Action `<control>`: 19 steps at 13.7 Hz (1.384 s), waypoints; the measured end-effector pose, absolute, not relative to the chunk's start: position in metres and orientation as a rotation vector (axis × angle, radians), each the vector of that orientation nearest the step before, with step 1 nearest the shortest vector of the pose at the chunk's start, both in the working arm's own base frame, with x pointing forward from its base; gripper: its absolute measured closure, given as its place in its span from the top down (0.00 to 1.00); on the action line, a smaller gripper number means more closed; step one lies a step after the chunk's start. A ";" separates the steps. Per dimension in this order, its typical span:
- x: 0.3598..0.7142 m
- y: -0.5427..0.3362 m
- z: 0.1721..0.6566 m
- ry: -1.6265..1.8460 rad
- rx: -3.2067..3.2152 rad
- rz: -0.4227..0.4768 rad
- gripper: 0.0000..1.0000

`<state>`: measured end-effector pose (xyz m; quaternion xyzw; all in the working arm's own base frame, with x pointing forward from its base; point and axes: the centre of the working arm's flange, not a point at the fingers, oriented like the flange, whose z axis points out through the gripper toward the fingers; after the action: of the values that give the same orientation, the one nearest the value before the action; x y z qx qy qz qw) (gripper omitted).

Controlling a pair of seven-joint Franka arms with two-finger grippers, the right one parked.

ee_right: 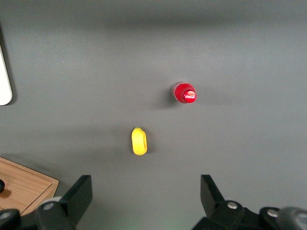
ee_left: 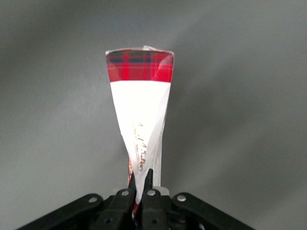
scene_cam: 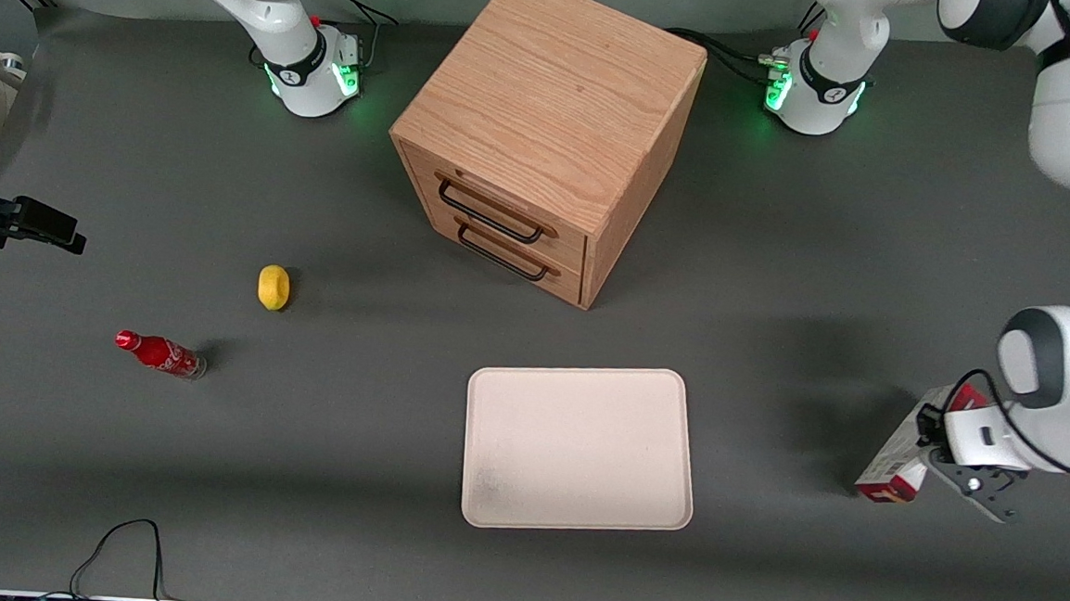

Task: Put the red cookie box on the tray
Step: 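Carry the held box toward the white tray with the left gripper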

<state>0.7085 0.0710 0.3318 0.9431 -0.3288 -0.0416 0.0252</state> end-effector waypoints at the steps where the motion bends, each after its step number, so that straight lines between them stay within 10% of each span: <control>1: 0.707 0.072 0.373 -1.013 2.909 -0.166 0.03; 7: 0.671 0.081 0.540 -0.860 2.936 -0.288 0.03; 13: 0.669 0.066 0.553 -0.607 2.984 -0.266 0.03; 19: 0.668 -0.151 0.562 -0.162 2.992 -0.168 0.03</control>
<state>0.6675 -0.1508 0.5616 0.9945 -0.0539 -0.0559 0.0704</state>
